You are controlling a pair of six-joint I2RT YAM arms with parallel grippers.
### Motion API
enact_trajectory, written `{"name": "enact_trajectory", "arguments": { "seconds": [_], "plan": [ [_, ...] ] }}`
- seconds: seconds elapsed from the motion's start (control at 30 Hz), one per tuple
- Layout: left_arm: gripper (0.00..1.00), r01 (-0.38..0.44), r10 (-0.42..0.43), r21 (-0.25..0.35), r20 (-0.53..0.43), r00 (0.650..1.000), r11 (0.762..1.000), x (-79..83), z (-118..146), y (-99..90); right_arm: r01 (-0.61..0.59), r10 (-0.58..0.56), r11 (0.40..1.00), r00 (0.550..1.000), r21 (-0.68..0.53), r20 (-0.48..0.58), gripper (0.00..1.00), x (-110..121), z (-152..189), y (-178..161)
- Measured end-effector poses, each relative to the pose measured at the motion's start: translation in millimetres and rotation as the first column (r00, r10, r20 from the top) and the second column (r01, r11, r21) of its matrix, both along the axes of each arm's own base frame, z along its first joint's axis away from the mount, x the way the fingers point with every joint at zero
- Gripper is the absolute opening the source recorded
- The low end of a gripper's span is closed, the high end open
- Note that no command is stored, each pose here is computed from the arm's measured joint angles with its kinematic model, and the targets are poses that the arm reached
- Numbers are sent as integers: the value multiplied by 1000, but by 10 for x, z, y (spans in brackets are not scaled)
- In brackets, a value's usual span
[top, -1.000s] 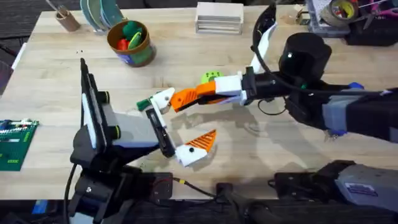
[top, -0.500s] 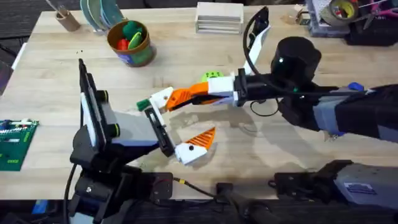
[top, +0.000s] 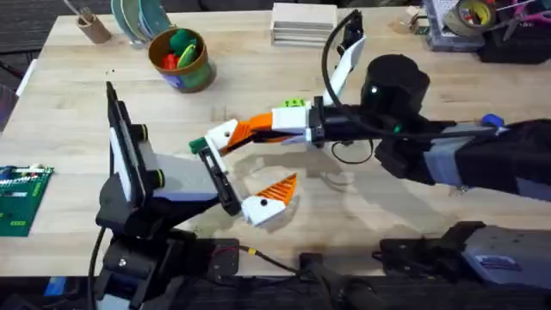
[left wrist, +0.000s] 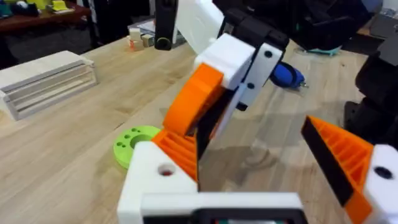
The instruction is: Pick up the gripper from the table and insert it into the empty holder that is missing its gripper. Then pick up a screw, insert it into the mounting hole, and use the screwdriver to tighten it. Finally, clean up the table by picking up the vegetable and placing it into the bucket.
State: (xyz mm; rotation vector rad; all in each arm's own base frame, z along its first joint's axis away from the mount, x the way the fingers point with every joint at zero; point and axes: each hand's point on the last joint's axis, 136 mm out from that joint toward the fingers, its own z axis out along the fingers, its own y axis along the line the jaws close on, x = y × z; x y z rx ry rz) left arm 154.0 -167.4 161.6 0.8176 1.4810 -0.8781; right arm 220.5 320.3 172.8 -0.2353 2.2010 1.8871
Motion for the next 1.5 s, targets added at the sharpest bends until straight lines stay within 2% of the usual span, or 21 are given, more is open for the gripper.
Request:
{"name": "enact_trajectory", "arguments": {
  "seconds": [0.1, 0.43, 0.73, 0.97, 1.1, 1.2, 1.27, 1.47, 1.5],
  "plan": [
    [993, -17, 17, 0, 0, 1000, 1000, 27, -1, 17, 6, -6, 1000, 1000, -4, 3, 13, 53, -6, 60],
    [993, -150, 150, 3, 1, 989, 989, 222, 3, 161, -11, 11, 1000, 1000, -5, 7, 11, 229, 7, 312],
    [993, -162, 162, 3, 2, 987, 987, 238, 6, 174, -13, 13, 1000, 1000, -7, 4, 11, 238, 0, 329],
    [993, -154, 154, 3, 3, 988, 988, 228, 6, 166, -31, 31, 1000, 1000, -2, -2, 142, 236, 12, 299],
    [993, -105, 105, 4, 8, 994, 994, 158, 10, 109, -77, 77, 997, 997, 9, -22, 280, 225, 12, 213],
    [993, 15, -15, 2, 4, 1000, 1000, -25, 7, -17, -108, 108, 994, 994, 22, -27, 442, 240, 32, 156],
    [993, 60, -60, 1, 3, 998, 998, -96, 4, -57, -126, 127, 992, 992, 31, -30, 560, 242, 52, 113],
    [993, 104, -104, -2, -2, 995, 995, -167, 1, -88, -158, 160, 986, 987, 46, -28, 941, 252, 80, 7],
    [993, 107, -107, -2, -2, 994, 994, -171, 1, -89, -156, 157, 987, 987, 44, -26, 955, 263, 73, -7]
  ]
}}
